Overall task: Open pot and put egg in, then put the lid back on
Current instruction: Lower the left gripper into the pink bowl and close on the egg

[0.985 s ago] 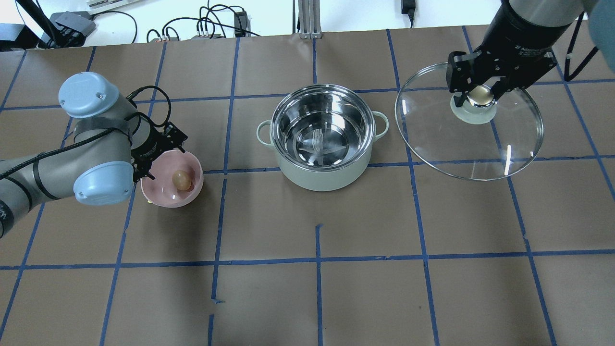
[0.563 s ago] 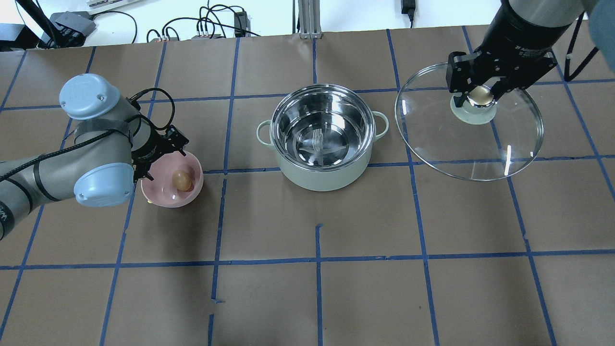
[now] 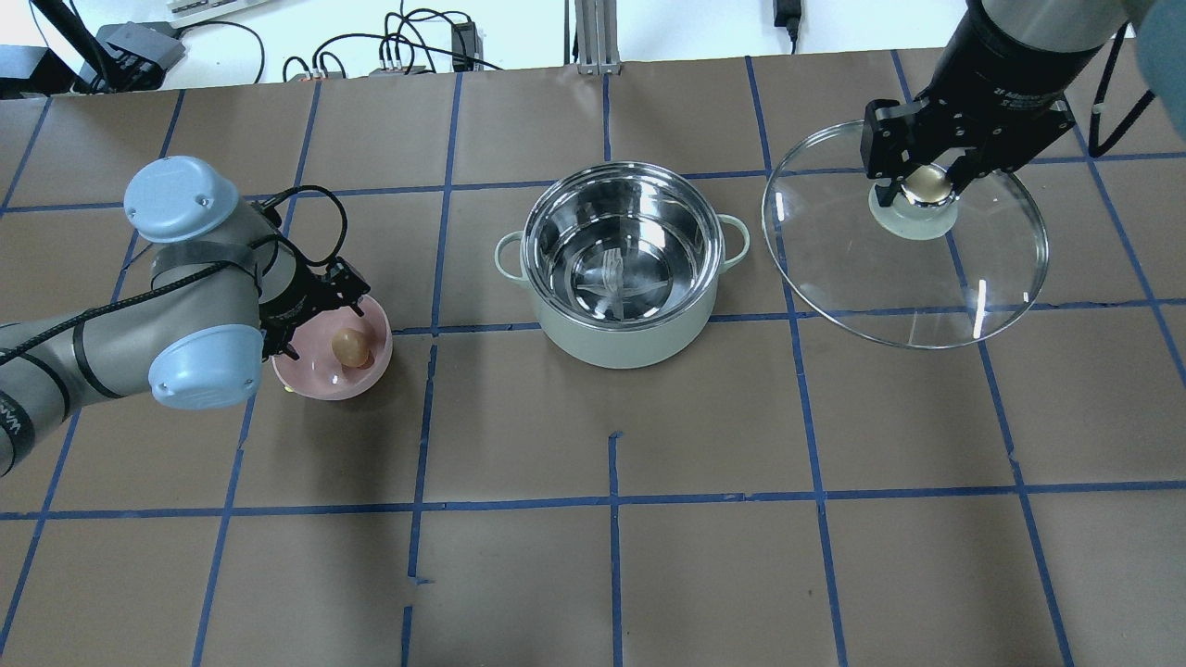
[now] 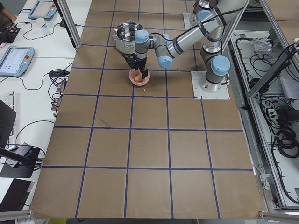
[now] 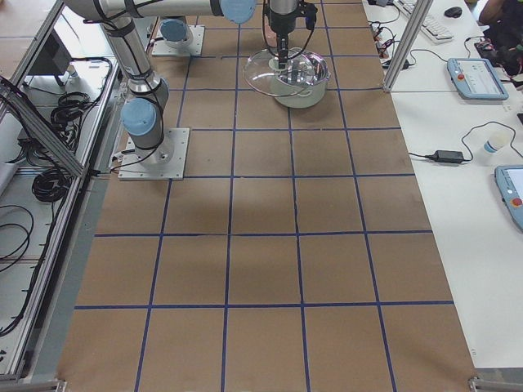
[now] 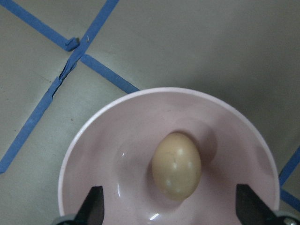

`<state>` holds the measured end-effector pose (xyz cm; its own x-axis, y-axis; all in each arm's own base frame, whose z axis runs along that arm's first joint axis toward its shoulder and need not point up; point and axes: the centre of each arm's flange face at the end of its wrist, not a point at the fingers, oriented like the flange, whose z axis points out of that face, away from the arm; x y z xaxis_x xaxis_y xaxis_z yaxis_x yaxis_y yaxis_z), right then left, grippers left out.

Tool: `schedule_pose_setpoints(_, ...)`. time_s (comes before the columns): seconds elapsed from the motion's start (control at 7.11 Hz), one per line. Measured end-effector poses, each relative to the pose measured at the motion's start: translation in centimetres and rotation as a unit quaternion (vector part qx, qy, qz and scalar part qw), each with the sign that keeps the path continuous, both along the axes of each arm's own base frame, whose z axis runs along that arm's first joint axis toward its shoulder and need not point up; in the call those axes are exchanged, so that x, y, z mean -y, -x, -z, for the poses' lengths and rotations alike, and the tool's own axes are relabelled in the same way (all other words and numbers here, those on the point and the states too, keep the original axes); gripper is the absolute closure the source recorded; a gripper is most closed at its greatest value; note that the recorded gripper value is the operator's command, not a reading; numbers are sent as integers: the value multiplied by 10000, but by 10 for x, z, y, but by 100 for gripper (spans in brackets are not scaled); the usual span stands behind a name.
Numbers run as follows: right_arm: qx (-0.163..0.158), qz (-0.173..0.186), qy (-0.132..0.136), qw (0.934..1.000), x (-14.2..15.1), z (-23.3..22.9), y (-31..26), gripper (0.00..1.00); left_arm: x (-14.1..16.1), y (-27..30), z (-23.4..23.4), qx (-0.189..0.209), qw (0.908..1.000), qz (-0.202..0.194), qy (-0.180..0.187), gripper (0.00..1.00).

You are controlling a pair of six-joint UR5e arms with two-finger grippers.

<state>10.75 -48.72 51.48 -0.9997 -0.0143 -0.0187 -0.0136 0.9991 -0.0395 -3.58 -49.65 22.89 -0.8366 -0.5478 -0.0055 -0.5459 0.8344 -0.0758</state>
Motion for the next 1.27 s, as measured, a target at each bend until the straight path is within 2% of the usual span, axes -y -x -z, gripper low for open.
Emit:
schedule_pose_setpoints(0.84, 7, 0, 1, 10000, 0, 0, 0, 97, 4, -8, 1, -37, 9999, 97, 21, 0)
schedule_pose_setpoints(1.27, 8, 0, -1, 10000, 0, 0, 0, 97, 15, -19, 8, -324, 9992, 188, 117, 0)
